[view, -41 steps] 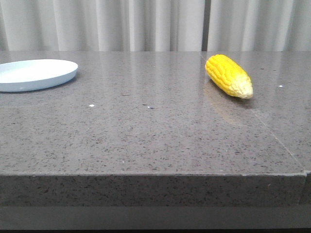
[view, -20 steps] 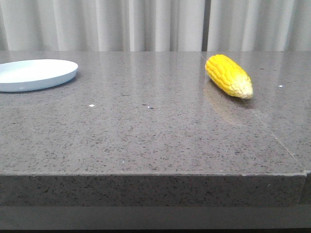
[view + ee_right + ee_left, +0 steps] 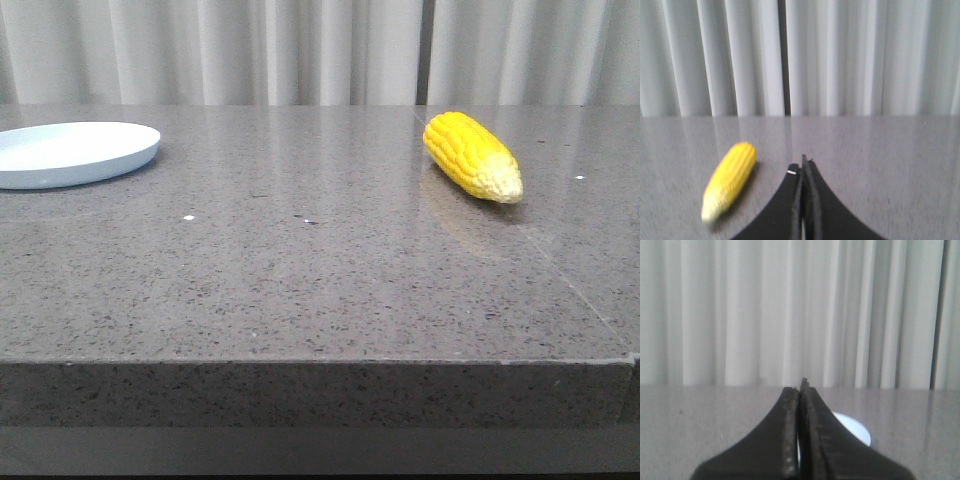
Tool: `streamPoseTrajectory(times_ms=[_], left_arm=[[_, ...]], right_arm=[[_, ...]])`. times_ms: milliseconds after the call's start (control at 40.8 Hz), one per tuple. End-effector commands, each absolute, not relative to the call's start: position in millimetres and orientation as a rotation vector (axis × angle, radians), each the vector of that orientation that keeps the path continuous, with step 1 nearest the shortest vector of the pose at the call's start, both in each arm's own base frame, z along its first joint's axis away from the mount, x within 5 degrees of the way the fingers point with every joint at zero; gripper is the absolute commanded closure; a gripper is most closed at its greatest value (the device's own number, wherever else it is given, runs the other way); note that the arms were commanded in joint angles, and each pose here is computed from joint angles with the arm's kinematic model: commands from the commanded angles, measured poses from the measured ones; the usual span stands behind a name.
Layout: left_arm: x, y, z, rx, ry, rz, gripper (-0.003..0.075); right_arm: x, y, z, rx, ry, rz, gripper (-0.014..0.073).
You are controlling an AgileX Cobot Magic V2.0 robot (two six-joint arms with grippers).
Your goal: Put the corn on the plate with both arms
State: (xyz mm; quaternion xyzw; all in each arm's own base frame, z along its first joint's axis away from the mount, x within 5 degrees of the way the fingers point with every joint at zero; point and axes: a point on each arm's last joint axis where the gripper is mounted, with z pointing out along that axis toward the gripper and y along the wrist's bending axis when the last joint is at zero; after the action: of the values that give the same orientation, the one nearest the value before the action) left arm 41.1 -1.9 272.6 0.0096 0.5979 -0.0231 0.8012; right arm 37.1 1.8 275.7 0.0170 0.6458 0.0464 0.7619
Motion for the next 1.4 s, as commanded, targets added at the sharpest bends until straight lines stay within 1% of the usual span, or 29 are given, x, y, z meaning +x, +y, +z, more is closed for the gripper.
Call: streamPoseTrajectory(times_ms=[0,74,196,294,368,441,613,907,956,1005,1054,1078,1103,1127,1152,1176,1201,1225,1250,1299,1373], left_arm=[[31,-2,314,0.027,1.176,-0.057,0.0741],[29,-1,335,0.024,1.192,-0.050,0.0741],[31,0,366,0.027,1.245,-0.024,0.0741],[39,0,383,0.019,1.336,-0.016,0.0741],[47,1,388,0.011,1.435,-0.009,0.0741],[59,1,385,0.008,1.526,-0.003,0.0741],[79,0,374,0.005,1.662,0.000,0.0741],[98,-1,365,-0.008,1.765,-0.023,0.0740],[99,-1,364,-0.008,1.772,-0.023,0.0732],[101,-2,363,-0.008,1.784,-0.022,0.0694],[101,-1,361,-0.009,1.799,-0.021,0.0638],[101,-1,361,-0.009,1.804,-0.020,0.0588],[102,-1,360,-0.009,1.810,-0.020,0.0547],[102,-1,360,-0.009,1.817,-0.019,0.0486],[103,-1,359,-0.009,1.821,-0.019,0.0440],[103,-1,359,-0.009,1.825,-0.017,0.0377],[103,-1,359,-0.009,1.826,-0.017,0.0318],[104,-1,359,-0.009,1.830,-0.016,0.0279],[104,-1,358,-0.009,1.833,-0.016,0.0237],[106,-1,357,-0.009,1.843,-0.016,0.0190],[110,-2,355,-0.007,1.867,-0.013,0.0184]], right_arm=[[24,1,315,0.038,1.312,0.099,0.0682],[22,2,337,0.035,1.323,0.100,0.0682],[29,2,363,0.033,1.378,0.100,0.0682],[40,3,378,0.032,1.461,0.101,0.0682],[51,3,385,0.032,1.541,0.101,0.0682],[63,4,383,0.032,1.632,0.100,0.0682],[90,4,368,0.035,1.806,0.098,0.0682],[120,5,353,0.040,1.947,0.095,0.0671],[123,5,352,0.041,1.959,0.095,0.0628],[125,5,351,0.041,1.968,0.095,0.0544],[126,5,350,0.040,1.974,0.094,0.0424],[127,5,350,0.041,1.978,0.094,0.0366],[128,5,349,0.041,1.981,0.094,0.0286],[128,5,349,0.041,1.983,0.094,0.0209],[128,5,349,0.041,1.983,0.094,0.0158],[128,5,349,0.040,1.987,0.093,0.0098],[128,5,349,0.035,1.989,0.090,0.0062],[128,5,348,0.027,1.991,0.085,0.0025],[128,5,348,0.022,1.993,0.082,0.0000],[128,5,348,0.022,1.996,0.082,-0.0015],[128,5,348,0.022,1.996,0.082,-0.0011]])
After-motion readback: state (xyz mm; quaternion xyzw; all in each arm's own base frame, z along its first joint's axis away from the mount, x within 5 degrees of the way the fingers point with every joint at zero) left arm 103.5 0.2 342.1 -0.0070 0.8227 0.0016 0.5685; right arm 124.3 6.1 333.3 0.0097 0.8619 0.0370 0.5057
